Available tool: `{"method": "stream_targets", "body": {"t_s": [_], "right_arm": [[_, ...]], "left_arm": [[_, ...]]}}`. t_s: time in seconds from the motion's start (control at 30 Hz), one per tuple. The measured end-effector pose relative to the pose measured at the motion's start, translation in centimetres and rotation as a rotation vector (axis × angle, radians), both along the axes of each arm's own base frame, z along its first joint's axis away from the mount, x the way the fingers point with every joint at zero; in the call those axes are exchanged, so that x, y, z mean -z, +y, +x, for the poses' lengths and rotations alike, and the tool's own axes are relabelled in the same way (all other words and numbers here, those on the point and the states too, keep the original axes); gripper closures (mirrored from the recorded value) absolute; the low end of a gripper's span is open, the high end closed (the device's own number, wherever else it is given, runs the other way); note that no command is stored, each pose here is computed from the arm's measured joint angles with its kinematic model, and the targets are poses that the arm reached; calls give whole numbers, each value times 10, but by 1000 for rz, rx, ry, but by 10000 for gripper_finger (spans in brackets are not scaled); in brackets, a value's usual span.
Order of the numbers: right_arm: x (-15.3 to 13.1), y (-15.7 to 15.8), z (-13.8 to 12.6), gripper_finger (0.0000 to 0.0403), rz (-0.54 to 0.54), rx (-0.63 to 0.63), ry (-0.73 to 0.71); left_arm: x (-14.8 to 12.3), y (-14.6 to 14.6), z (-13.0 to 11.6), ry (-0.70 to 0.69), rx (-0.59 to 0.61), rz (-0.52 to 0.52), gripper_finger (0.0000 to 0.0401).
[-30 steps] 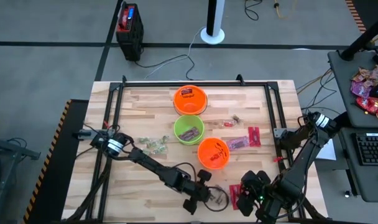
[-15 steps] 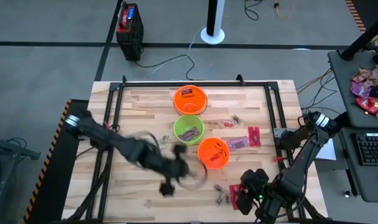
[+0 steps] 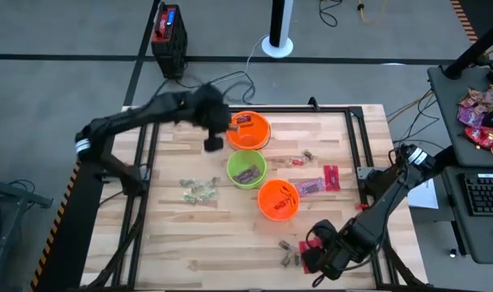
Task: Sort candy by brand, put in halloween buckets
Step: Put the black gummy into the top orange bucket, then put the red candy into the green bucket
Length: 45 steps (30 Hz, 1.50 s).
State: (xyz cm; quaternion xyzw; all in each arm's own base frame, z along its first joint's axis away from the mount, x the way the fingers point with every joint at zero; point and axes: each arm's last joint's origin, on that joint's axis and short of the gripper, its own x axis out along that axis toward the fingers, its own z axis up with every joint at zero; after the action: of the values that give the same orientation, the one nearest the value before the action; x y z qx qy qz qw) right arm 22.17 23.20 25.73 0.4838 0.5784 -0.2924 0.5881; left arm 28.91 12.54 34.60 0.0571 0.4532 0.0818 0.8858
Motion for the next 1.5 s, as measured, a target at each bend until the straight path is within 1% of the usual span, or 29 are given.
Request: {"method": "stream_targets", "body": {"t_s": [0.07,0.17,0.27,0.33,0.47,0.53,0.6,0.73,0.87,0.93,1.07,1.17,1.33,1.5], "right_arm": [[3,-1,-1,227,2,54,19],[7,-1,-1,227,16,131,34],[8,0,0,227,41,198,39],[9,1,0,227,55,244,44],[9,5,5,224,115,264,9],[10,4,7,217,127,269,0],[13,4,8,208,132,267,23],[25,0,4,189,112,261,73],[45,-8,-6,177,74,250,146],[56,-13,-12,173,47,224,167],[81,-23,-21,174,22,169,168],[98,-28,-26,179,20,146,162],[115,-35,-31,196,20,147,125],[128,-42,-38,239,-2,132,111]], "left_arm": [[16,25,4,27,2,-36,401],[37,48,12,63,23,-68,401],[59,58,19,130,52,-78,401],[67,61,23,151,73,-76,401],[76,65,30,149,76,-73,399],[77,66,32,145,76,-72,390],[75,67,33,119,80,-62,377],[74,67,34,110,80,-56,341],[74,67,34,109,79,-56,303],[73,66,34,108,80,-56,288],[67,63,30,104,79,-56,268],[52,56,21,80,71,-71,262],[10,33,-8,-13,85,-118,267],[-37,3,-44,-177,71,-173,278]]}}
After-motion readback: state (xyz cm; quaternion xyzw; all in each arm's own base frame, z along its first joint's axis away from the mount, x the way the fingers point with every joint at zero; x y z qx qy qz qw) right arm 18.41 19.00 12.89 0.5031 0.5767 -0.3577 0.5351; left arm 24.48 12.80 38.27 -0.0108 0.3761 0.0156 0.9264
